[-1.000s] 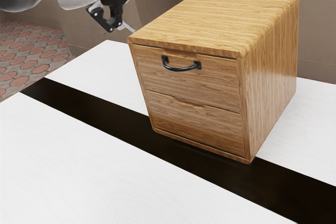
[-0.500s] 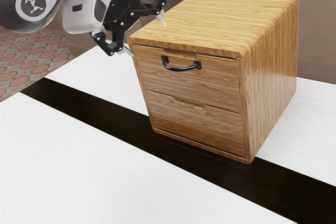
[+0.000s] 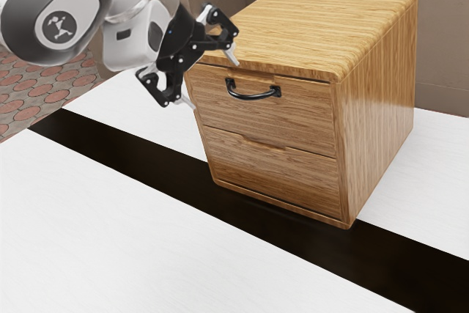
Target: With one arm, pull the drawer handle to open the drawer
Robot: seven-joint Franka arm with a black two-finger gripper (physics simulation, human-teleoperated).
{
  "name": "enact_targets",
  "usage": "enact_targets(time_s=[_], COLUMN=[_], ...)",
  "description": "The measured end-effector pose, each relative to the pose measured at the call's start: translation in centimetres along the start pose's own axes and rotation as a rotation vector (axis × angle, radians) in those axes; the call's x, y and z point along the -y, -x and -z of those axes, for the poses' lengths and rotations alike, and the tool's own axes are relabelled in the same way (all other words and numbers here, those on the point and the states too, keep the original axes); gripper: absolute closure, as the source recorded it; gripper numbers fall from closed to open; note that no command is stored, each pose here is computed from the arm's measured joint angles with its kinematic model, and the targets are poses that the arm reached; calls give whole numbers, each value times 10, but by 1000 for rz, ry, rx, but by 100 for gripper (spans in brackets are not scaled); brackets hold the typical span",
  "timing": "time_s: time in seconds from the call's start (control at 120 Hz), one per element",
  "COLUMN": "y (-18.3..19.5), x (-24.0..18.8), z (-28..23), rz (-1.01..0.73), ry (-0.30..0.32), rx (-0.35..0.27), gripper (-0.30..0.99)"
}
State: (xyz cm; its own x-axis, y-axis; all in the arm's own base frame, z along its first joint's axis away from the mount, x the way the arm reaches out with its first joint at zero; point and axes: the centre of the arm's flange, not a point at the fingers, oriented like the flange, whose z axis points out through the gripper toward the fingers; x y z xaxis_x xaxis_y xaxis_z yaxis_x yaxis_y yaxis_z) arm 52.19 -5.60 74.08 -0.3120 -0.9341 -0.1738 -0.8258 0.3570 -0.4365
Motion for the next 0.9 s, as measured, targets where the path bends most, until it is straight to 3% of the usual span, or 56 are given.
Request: enact_targets(time_s=[0.208, 0.533, 0.9], y=[-15, -12, -9], x=[9, 22, 15], z=[-16, -24, -53], rz=[56, 169, 232], ry=[30, 6, 48], rx=[3, 21, 39], gripper=[0, 0, 0])
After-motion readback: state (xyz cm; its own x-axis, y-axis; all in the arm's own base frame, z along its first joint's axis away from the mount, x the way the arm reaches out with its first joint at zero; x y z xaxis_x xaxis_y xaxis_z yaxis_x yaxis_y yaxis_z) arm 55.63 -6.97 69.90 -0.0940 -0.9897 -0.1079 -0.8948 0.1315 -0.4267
